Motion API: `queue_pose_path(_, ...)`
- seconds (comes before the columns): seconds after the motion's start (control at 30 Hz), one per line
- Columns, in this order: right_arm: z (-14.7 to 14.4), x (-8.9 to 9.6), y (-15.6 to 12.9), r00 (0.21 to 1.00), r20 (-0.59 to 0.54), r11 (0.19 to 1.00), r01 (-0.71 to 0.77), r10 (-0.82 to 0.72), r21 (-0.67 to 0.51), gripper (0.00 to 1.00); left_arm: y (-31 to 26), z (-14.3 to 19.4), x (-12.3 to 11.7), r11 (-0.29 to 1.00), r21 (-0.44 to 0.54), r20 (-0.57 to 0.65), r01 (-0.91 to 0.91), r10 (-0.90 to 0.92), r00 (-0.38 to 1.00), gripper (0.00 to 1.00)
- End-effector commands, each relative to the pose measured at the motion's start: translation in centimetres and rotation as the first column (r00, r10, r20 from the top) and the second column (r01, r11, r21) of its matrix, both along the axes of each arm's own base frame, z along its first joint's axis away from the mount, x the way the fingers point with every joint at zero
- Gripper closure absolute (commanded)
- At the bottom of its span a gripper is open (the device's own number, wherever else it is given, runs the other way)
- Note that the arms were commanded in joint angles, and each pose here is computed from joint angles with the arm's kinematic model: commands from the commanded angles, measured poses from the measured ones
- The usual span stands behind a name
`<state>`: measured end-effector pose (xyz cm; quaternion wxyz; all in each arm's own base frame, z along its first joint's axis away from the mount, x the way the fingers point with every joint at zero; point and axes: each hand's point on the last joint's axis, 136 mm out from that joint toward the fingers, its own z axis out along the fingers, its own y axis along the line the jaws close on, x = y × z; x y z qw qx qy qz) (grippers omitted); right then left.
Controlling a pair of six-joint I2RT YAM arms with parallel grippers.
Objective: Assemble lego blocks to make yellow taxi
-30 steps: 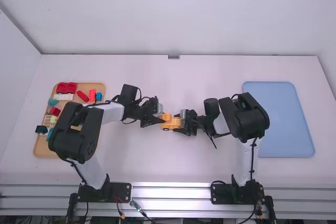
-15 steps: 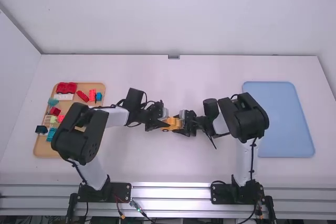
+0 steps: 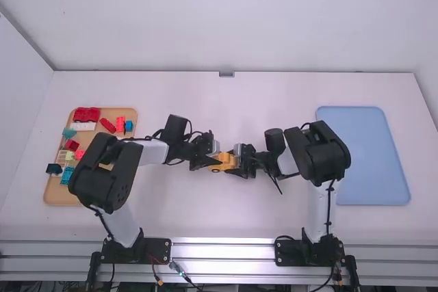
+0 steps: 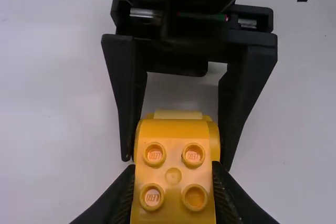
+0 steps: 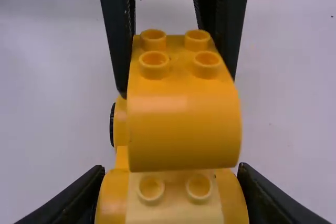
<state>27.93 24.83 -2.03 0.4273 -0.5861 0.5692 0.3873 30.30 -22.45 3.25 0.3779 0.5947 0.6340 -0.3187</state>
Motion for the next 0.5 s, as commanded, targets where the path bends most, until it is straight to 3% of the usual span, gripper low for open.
queue_pose_path(0.0,-1.15,-0.44,-0.29,0.999,-0.038,0.999,0.017,-0.018,-0.032,0.47,-0.34,-0.41,-0.94,0.999,-0.034,-0.041,0.024,-0.025,0.999,0.98)
queue_pose_path(0.47,-1.1,-0.37,-0.24,0.999,-0.035,0.999,0.016,-0.017,-0.031,0.47,-0.2,-0.81,-1.16,0.999,-0.025,-0.049,0.026,-0.027,0.998,0.98)
